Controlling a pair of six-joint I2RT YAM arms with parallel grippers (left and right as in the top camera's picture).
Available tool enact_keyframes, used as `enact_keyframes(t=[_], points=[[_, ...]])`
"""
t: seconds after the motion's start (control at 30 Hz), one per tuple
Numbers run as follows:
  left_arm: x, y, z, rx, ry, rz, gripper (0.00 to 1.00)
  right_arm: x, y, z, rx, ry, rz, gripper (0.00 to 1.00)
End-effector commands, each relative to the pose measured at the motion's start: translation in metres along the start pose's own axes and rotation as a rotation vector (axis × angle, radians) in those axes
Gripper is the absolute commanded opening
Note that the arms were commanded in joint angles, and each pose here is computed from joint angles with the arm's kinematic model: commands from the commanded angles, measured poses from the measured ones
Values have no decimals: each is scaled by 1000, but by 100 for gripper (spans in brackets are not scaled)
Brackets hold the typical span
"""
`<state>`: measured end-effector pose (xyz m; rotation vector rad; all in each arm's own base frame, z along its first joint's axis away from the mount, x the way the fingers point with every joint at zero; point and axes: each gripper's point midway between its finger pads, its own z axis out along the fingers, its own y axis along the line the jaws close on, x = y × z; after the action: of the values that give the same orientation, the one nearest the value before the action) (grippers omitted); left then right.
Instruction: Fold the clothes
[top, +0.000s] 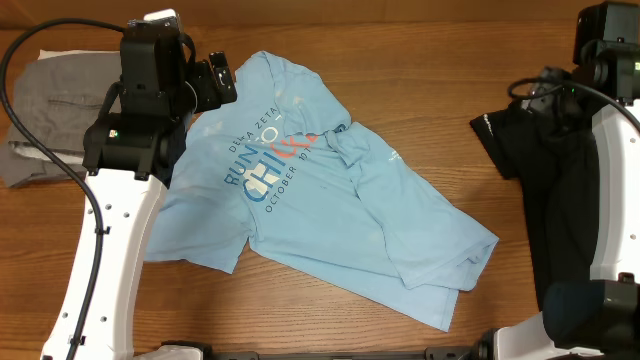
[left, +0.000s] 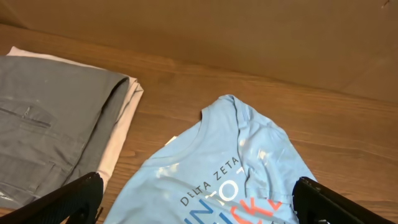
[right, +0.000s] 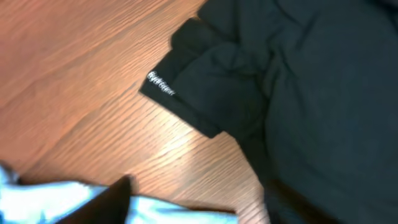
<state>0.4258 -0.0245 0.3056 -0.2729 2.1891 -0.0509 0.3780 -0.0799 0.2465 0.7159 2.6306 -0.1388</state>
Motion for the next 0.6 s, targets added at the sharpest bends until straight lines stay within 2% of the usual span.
enact_keyframes(t=[0.0, 0.03, 0.23, 0.43, 0.57], points=[[0, 1, -1, 2, -2, -13, 100, 12, 30, 9, -170, 80, -205, 12], [0, 1, -1, 2, -2, -13, 100, 17, 37, 13, -206, 107, -223, 4], [0, 1, -1, 2, -2, -13, 100, 18, 56, 55, -272, 171, -339, 4], [0, 1, -1, 2, -2, -13, 100, 19, 61, 116, -248, 229, -459, 4], [0, 1, -1, 2, -2, -12, 100, 23, 55, 159, -207, 278, -470, 4]])
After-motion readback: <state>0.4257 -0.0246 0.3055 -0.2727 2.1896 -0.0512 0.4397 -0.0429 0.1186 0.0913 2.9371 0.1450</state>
